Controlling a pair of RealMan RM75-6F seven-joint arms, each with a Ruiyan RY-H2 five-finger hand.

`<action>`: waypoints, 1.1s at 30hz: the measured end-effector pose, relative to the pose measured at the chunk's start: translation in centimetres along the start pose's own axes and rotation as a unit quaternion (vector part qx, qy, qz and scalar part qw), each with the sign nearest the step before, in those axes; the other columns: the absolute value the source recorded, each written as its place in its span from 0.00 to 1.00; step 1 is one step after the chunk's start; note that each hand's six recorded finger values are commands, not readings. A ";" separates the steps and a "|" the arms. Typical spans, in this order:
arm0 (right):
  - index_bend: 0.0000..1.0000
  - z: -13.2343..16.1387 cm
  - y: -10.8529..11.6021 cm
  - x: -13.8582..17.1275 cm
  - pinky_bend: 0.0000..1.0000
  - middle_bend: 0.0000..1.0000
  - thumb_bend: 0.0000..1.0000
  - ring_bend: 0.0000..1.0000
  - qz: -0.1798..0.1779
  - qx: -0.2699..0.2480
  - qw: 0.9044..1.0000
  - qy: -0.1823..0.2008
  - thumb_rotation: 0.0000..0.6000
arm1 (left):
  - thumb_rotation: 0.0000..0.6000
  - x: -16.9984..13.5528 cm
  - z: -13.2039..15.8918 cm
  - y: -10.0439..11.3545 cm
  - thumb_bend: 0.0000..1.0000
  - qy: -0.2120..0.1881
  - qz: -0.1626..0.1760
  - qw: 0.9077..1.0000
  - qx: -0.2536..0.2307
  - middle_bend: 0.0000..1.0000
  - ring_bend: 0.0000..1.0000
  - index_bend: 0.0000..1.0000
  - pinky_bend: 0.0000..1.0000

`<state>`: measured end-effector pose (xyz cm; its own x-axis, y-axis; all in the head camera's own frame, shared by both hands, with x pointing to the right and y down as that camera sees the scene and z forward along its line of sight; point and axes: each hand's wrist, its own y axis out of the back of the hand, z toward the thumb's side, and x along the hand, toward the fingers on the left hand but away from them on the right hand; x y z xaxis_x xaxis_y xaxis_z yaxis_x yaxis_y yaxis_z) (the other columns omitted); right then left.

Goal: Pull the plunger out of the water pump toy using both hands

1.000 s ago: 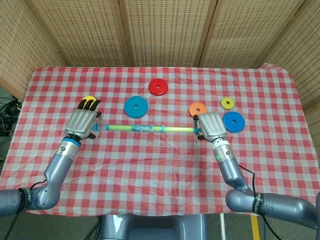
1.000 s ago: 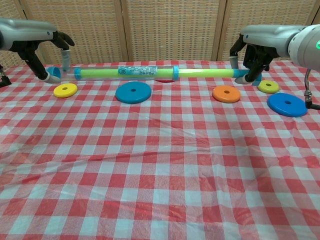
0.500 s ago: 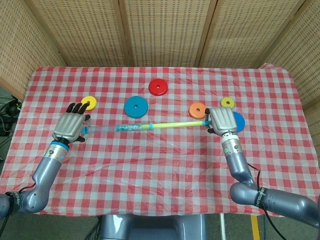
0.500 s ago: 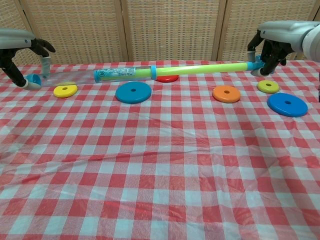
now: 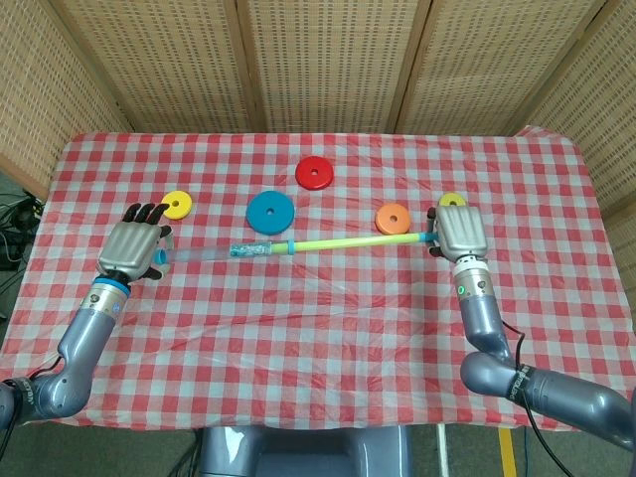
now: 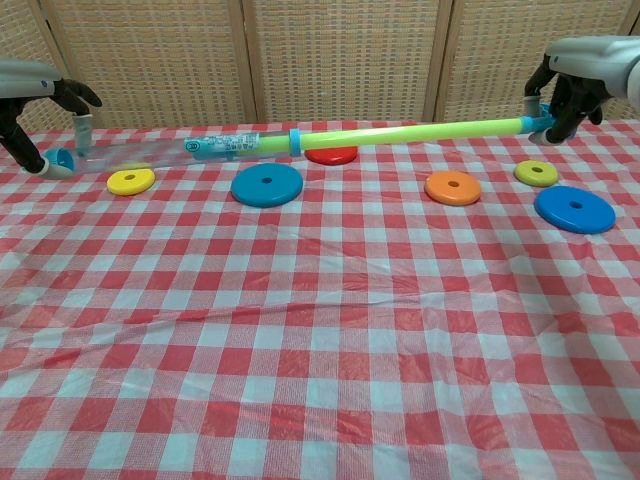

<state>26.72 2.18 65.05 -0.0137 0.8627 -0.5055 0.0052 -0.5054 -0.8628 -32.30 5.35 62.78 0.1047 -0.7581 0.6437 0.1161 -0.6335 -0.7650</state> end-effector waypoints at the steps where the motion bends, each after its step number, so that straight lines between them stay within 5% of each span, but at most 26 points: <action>1: 0.79 -0.3 0.1 -0.1 0.67 1.00 0.55 1.00 -0.001 0.001 1.000 -0.004 1.00 | 1.00 0.0 0.0 0.0 0.34 -0.001 0.000 1.000 0.000 0.00 0.00 0.61 0.00; 16: 0.80 -2.9 0.4 -0.5 0.67 1.00 0.54 1.00 0.000 0.009 0.999 -0.036 1.00 | 1.00 0.5 1.1 0.4 0.34 -0.011 0.004 1.000 0.006 0.00 0.00 0.61 0.00; 19: 0.78 -3.5 0.5 -0.5 0.65 0.98 0.50 0.96 -0.001 0.013 0.999 -0.041 1.00 | 1.00 0.7 1.7 0.6 0.33 -0.015 0.005 1.000 0.010 0.00 0.00 0.55 0.00; 24: 0.55 -4.9 0.6 -0.3 0.43 0.62 0.38 0.64 0.006 0.020 0.998 -0.053 1.00 | 1.00 1.0 2.9 0.6 0.20 -0.029 0.004 0.999 0.014 0.00 0.00 0.24 0.00; 30: 0.26 -6.4 0.1 -0.2 0.15 0.18 0.32 0.22 0.028 0.021 0.997 -0.069 1.00 | 1.00 0.7 3.8 0.3 0.17 -0.041 0.000 0.999 0.018 0.00 0.00 0.15 0.00; 33: 0.18 -6.8 -0.1 -0.1 0.12 0.07 0.32 0.11 0.031 0.017 0.997 -0.072 1.00 | 1.00 0.3 4.1 0.3 0.17 -0.045 0.001 0.999 0.016 0.00 0.00 0.14 0.00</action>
<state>33.48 2.23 65.20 -0.1575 0.8204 -0.5497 -0.0229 -0.5595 -0.8285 -28.22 5.56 62.81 0.1932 -0.7416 0.6425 0.1479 -0.6253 -0.7662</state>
